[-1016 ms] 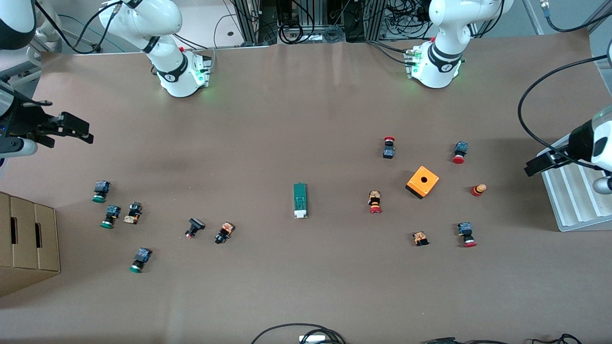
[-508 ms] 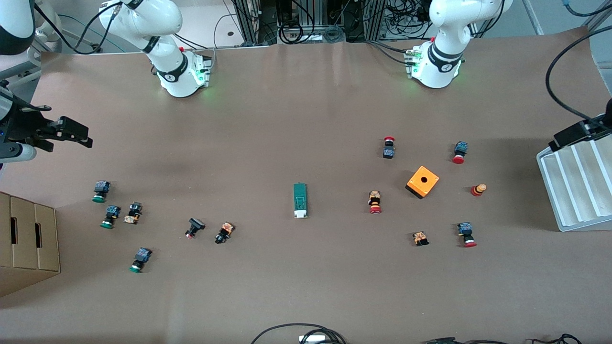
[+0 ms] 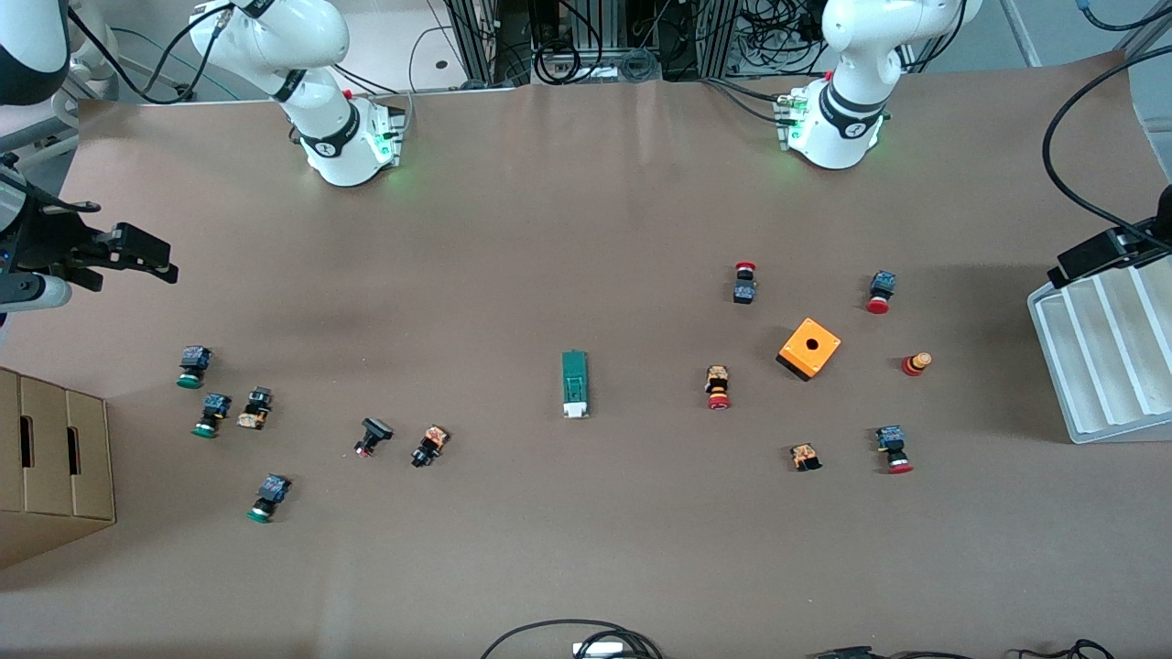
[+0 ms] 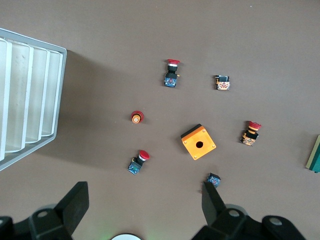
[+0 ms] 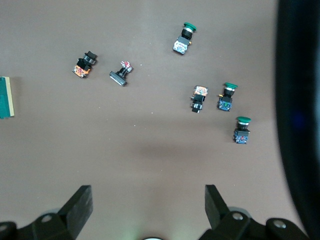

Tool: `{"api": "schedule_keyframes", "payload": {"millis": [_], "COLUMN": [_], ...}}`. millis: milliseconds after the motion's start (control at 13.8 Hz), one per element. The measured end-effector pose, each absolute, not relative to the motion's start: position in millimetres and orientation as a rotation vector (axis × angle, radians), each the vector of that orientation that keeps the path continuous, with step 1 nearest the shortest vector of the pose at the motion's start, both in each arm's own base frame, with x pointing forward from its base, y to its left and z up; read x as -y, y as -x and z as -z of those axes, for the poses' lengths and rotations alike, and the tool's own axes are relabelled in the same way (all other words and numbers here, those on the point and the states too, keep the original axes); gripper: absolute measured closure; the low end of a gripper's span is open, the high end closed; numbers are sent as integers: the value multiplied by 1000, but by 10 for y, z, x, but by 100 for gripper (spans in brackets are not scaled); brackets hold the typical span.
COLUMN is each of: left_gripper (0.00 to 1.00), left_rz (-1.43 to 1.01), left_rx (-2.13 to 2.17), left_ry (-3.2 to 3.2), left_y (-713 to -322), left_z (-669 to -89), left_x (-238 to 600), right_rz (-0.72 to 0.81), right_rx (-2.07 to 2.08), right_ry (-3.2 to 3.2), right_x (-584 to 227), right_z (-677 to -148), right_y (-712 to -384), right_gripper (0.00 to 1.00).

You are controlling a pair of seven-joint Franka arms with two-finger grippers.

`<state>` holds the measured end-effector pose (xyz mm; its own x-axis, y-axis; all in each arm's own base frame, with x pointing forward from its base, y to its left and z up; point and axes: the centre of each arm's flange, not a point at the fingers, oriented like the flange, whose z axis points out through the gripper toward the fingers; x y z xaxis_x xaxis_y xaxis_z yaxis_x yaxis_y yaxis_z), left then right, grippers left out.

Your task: Close load switch with both arms

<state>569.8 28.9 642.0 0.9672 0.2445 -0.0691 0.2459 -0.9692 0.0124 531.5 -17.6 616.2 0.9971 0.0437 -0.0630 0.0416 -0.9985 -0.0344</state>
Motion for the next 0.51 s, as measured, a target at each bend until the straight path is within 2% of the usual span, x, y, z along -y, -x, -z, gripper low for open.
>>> {"api": "schedule_keyframes", "payload": {"millis": [508], "left_gripper": [0], "left_rz": [151], "left_rx": [-412], "left_ry": [-3103], "left_y": [-5622], "left_z": [-6308], "left_x": [-349], "right_rz": [-98], "right_rx": [68], "right_ry": [3107], "right_x": [176], "right_z": [-6165], "right_y": [-5315], "right_gripper": [0]}}
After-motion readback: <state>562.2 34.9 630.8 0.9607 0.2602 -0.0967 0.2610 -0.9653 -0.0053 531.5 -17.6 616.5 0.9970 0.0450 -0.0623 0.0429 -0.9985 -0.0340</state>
